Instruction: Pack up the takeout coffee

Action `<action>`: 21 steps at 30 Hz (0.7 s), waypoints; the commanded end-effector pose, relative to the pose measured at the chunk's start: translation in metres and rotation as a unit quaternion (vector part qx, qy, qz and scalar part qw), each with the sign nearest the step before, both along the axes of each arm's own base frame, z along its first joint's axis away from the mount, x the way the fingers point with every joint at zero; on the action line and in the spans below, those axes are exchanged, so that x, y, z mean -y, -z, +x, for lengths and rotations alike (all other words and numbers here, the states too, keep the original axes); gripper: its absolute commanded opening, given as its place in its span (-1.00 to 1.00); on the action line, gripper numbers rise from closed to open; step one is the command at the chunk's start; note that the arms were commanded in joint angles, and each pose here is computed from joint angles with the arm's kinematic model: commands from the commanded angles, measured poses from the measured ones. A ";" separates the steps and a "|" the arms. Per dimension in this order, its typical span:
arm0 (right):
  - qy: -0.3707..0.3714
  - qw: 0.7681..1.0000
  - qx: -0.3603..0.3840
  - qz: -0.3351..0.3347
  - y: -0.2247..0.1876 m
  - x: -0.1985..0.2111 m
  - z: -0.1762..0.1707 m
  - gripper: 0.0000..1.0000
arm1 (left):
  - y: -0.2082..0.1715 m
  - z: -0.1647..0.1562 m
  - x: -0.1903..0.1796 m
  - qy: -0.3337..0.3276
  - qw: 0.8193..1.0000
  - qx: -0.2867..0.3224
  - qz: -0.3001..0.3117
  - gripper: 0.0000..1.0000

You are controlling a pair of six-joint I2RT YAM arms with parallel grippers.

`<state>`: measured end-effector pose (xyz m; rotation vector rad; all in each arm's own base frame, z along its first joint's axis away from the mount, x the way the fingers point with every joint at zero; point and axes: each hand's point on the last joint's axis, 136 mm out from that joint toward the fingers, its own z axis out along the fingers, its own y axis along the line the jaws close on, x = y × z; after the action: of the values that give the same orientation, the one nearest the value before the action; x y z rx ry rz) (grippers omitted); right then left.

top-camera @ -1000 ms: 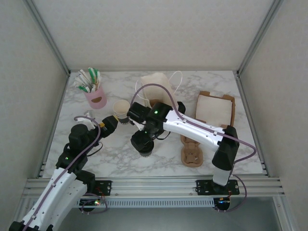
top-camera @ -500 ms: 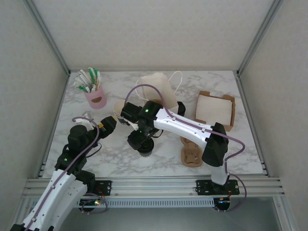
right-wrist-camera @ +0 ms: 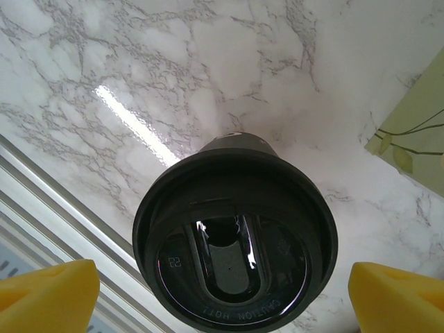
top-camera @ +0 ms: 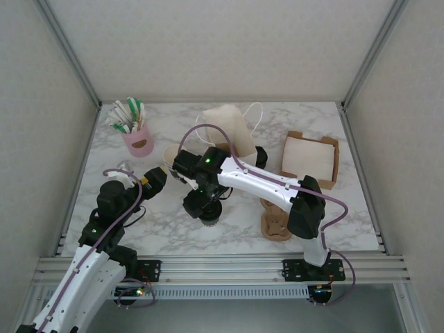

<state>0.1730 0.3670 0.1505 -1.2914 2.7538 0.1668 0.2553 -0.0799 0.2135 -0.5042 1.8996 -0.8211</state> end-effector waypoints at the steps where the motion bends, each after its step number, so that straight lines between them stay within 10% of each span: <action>1: -0.015 0.999 -0.021 -0.027 0.013 0.005 -0.012 0.86 | -0.008 0.001 -0.004 -0.007 1.000 0.013 0.005 0.99; 21: -0.015 0.998 -0.034 -0.056 0.029 0.013 -0.019 0.73 | -0.010 0.002 -0.003 -0.004 1.000 0.016 -0.001 0.99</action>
<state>0.1610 0.3624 0.1327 -1.3400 2.8040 0.1353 0.2554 -0.0798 0.2136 -0.5046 1.8991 -0.8217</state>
